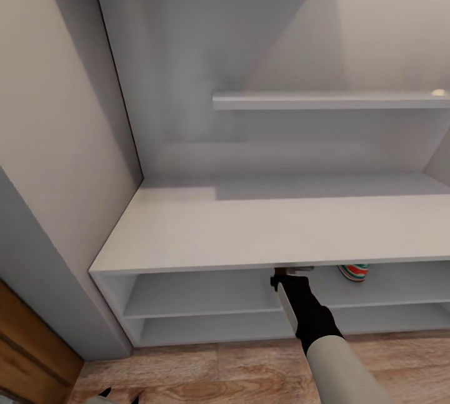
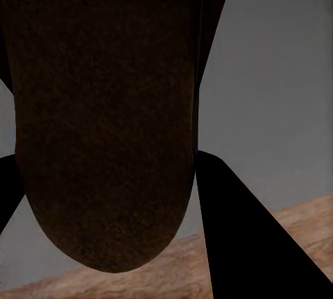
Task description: Pick up the two gym shoes and the two sandals from the corridor floor and place them onto the hallstand (shoe rack) in the corridor, making sure they are on the rack and not on the floor. Arrange them so the two gym shoes are next to each other and the two sandals are next to each other.
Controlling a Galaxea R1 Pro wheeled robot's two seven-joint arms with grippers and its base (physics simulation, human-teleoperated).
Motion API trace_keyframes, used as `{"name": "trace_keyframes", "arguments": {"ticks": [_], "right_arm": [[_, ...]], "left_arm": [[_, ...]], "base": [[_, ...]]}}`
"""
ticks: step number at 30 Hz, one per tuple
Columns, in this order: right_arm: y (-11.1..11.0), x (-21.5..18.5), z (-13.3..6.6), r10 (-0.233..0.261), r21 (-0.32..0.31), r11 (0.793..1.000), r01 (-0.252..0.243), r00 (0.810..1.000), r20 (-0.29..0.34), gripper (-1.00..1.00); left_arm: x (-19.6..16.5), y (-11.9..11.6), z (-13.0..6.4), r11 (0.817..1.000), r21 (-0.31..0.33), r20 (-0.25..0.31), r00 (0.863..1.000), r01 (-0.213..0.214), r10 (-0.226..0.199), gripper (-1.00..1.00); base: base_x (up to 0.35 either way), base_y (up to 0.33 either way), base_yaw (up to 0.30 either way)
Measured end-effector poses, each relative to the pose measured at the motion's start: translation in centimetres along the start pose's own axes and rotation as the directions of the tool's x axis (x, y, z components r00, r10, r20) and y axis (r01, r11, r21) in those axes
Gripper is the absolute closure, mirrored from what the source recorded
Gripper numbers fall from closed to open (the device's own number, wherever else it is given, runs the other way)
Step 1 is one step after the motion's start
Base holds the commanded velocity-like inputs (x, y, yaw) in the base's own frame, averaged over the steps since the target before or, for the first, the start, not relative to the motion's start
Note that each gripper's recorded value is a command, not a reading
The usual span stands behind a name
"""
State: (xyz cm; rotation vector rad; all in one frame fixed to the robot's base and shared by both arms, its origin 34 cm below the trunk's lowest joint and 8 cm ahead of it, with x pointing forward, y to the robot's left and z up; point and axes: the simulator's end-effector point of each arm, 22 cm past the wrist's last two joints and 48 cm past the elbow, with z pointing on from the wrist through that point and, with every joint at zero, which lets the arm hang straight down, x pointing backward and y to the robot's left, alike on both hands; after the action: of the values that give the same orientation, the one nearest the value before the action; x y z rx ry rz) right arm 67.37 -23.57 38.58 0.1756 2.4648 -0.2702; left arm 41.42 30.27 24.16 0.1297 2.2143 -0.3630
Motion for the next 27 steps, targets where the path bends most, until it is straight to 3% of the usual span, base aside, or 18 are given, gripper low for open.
{"name": "trace_keyframes", "arguments": {"ticks": [3, 4, 19, 27], "right_arm": [[-0.02, 0.00, 0.00, 0.000, 0.000, 1.000, 0.000, 1.000, 0.000, 1.00], [-0.01, -0.01, 0.00, 0.000, 0.000, 1.000, 0.000, 1.000, 0.000, -1.00], [-0.13, 0.02, 0.03, 0.005, 0.003, 1.000, -0.005, 1.000, -0.001, -1.00], [-0.13, 0.05, 0.07, 0.005, 0.003, 1.000, -0.005, 1.000, -0.002, -1.00]], "left_arm": [[-0.03, 0.01, -0.01, 1.000, 0.000, 0.001, 1.000, -0.001, 0.001, -1.00], [-0.03, 0.01, -0.01, 1.000, 0.000, 0.001, 1.000, -0.001, 0.001, -1.00], [-0.03, 0.01, 0.00, 1.000, 0.000, 0.001, 1.000, -0.001, 0.001, -1.00], [-0.01, 0.01, 0.01, 1.000, 0.000, 0.001, 1.000, -0.001, 0.001, -1.00]], "base": [[0.087, 0.000, 0.000], [0.055, 0.000, 0.000], [0.005, 0.000, 0.000], [-0.209, 0.000, 0.000]]}}
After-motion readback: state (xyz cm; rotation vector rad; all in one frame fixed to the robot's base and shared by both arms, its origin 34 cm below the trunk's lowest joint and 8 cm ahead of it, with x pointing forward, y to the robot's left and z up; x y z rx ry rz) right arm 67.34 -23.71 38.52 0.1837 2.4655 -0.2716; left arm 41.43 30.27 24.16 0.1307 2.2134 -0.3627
